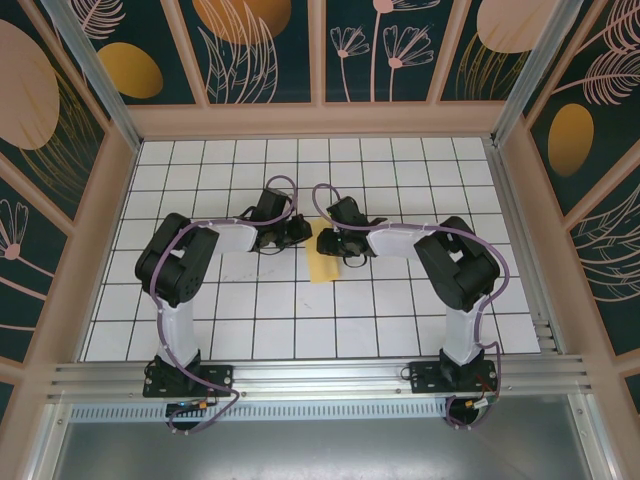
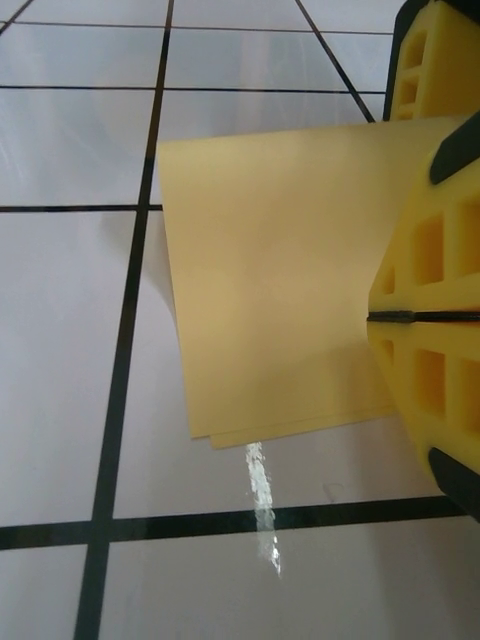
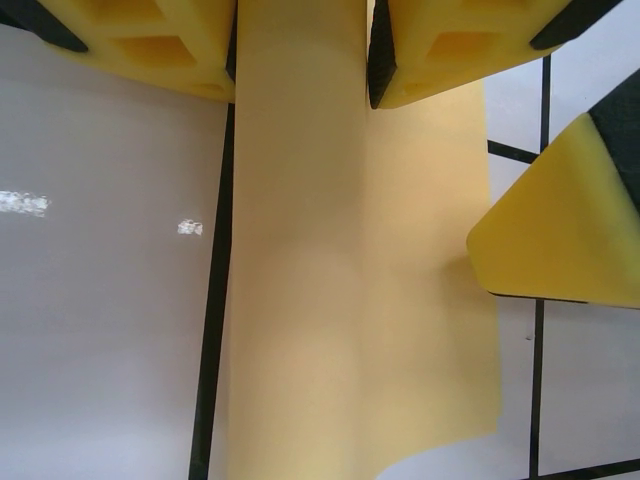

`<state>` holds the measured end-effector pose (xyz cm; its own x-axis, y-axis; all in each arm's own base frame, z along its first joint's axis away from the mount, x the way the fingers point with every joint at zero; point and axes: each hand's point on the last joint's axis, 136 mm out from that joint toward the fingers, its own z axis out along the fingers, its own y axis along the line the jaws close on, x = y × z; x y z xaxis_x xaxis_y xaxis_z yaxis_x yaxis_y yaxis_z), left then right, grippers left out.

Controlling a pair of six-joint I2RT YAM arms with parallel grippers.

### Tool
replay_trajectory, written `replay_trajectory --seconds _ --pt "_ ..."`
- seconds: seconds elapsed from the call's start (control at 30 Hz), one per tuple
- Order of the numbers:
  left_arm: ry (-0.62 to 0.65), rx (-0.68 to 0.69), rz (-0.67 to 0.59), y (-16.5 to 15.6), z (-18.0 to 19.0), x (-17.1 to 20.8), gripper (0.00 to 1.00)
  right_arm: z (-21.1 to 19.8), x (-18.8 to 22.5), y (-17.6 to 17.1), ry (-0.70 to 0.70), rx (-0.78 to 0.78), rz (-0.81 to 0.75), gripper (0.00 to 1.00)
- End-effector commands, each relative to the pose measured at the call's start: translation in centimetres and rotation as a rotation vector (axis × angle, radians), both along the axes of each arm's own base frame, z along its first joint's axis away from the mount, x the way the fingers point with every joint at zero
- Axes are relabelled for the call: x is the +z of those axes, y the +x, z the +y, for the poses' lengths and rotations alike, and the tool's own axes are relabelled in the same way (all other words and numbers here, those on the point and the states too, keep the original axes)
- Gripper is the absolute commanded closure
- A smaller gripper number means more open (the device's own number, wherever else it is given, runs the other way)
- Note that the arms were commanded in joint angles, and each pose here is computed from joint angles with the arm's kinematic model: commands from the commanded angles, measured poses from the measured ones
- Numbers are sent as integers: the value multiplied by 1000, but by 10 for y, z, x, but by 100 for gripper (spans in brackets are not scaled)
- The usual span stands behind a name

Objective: Fold a paper plane with a square sheet of paper (pick it up from the middle)
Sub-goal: Hold the square sheet of paper at the center of the table, then fold the square sheet of paper in half at the center of the table.

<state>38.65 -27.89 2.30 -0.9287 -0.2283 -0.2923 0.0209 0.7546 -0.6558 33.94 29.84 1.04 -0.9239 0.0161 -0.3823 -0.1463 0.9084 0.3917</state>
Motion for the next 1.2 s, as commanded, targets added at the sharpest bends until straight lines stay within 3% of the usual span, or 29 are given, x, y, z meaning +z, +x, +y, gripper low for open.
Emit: replay_trajectory --seconds 0.0,0.33,0.53,0.67,0.77,0.87,1.0,1.17 --pt "62 -20 33 -4 2 -15 89 -37 -83 -27 -204 0 127 63" --pt "245 -34 83 -10 26 -43 91 -29 -68 -21 -167 -1 110 63" --pt "279 -26 103 -14 33 -52 92 -20 -13 0 -79 -38 19 59" --pt "282 -23 109 -15 34 -56 92 -25 31 7 0 -72 -49 46" --pt "282 -22 112 -16 34 -57 93 -30 53 6 46 -80 -84 45" --pt "281 -19 113 -16 34 -58 93 -20 65 2 107 -31 -89 49" --pt "283 -18 114 -16 35 -59 93 4 67 -7 209 59 -44 63" --pt "286 -18 121 -19 36 -62 93 12 57 -8 207 78 -15 72"
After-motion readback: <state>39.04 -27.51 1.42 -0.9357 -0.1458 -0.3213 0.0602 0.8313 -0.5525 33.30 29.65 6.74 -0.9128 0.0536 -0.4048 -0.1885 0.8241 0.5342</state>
